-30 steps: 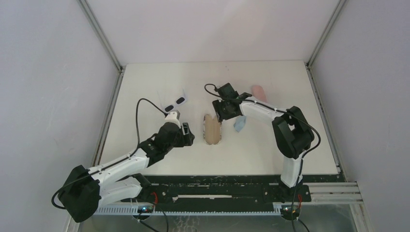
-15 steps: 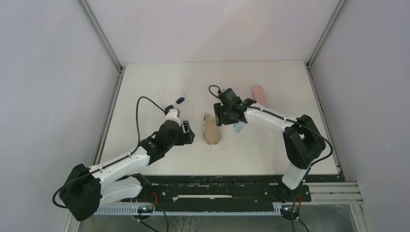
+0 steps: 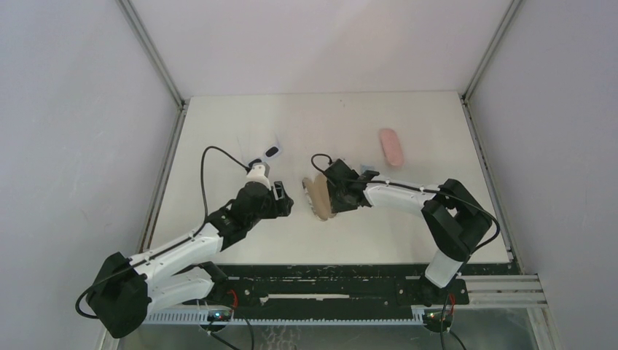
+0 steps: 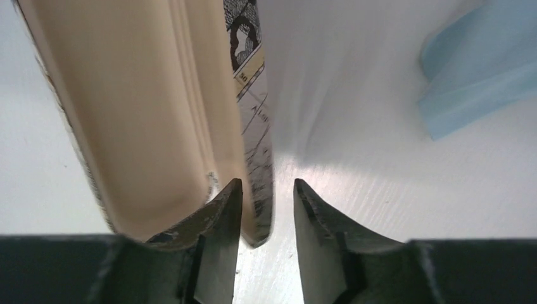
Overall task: Organize the sunglasses
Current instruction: Adjust the sunglasses case at the center of the board.
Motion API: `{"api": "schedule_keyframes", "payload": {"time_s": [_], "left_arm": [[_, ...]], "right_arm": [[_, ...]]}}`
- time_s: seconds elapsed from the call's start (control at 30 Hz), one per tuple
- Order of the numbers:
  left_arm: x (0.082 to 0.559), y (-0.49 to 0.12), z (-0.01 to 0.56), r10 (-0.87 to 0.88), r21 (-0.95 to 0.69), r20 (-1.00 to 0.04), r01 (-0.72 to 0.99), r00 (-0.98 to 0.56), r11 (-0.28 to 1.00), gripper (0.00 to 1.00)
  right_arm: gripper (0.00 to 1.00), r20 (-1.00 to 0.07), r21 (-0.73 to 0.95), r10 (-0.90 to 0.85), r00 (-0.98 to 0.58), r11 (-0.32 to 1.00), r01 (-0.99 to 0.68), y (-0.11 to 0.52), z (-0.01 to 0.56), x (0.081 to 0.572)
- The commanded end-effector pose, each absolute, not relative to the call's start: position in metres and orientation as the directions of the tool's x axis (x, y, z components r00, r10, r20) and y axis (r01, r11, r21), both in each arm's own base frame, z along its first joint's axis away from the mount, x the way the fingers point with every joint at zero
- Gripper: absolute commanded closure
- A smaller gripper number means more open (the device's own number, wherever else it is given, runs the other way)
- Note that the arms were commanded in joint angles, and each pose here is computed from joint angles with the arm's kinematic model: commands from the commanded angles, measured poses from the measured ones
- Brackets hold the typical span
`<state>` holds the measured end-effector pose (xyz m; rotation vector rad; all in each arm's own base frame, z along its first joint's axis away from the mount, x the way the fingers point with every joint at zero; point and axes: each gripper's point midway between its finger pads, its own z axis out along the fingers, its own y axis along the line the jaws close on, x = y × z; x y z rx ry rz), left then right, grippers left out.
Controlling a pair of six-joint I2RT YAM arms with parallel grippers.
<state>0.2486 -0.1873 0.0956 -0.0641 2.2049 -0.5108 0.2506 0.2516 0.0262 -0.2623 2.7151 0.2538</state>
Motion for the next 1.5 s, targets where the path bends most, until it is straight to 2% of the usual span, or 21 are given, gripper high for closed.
{"api": "schedule_keyframes", "payload": {"time_s": [0.0,0.27,0.5,0.83,0.9,1.13,1.47], "left_arm": [[0.250,-0.183,0.099,-0.226,-0.382,-0.754,0.131,-0.617,0.915,0.29],[0.252,-0.184,0.097,-0.221,-0.377,-0.752,0.129,-0.621,0.917,0.29],[0.251,-0.183,0.097,-0.220,-0.374,-0.752,0.129,-0.621,0.918,0.28],[0.250,-0.181,0.098,-0.220,-0.373,-0.756,0.130,-0.616,0.919,0.28],[0.250,-0.181,0.099,-0.221,-0.374,-0.756,0.130,-0.616,0.918,0.29],[0.249,-0.180,0.098,-0.219,-0.373,-0.757,0.133,-0.616,0.918,0.29],[0.250,-0.179,0.098,-0.223,-0.374,-0.756,0.127,-0.616,0.919,0.29]], "right_arm": [[0.69,-0.542,0.142,-0.120,-0.832,0.962,-0.232,0.254,0.059,0.279],[0.69,-0.557,0.060,-0.218,-0.801,0.952,-0.301,0.240,0.060,0.306],[0.59,-0.575,0.012,-0.223,-0.787,0.960,-0.281,0.228,0.064,0.325],[0.55,-0.560,0.051,-0.197,-0.805,0.961,-0.271,0.229,0.069,0.316],[0.55,-0.556,0.064,-0.172,-0.813,0.967,-0.248,0.227,0.068,0.314],[0.68,-0.524,0.113,-0.108,-0.845,0.974,-0.194,0.224,0.059,0.315],[0.68,-0.478,0.152,-0.057,-0.876,0.978,-0.146,0.224,0.051,0.308]]}}
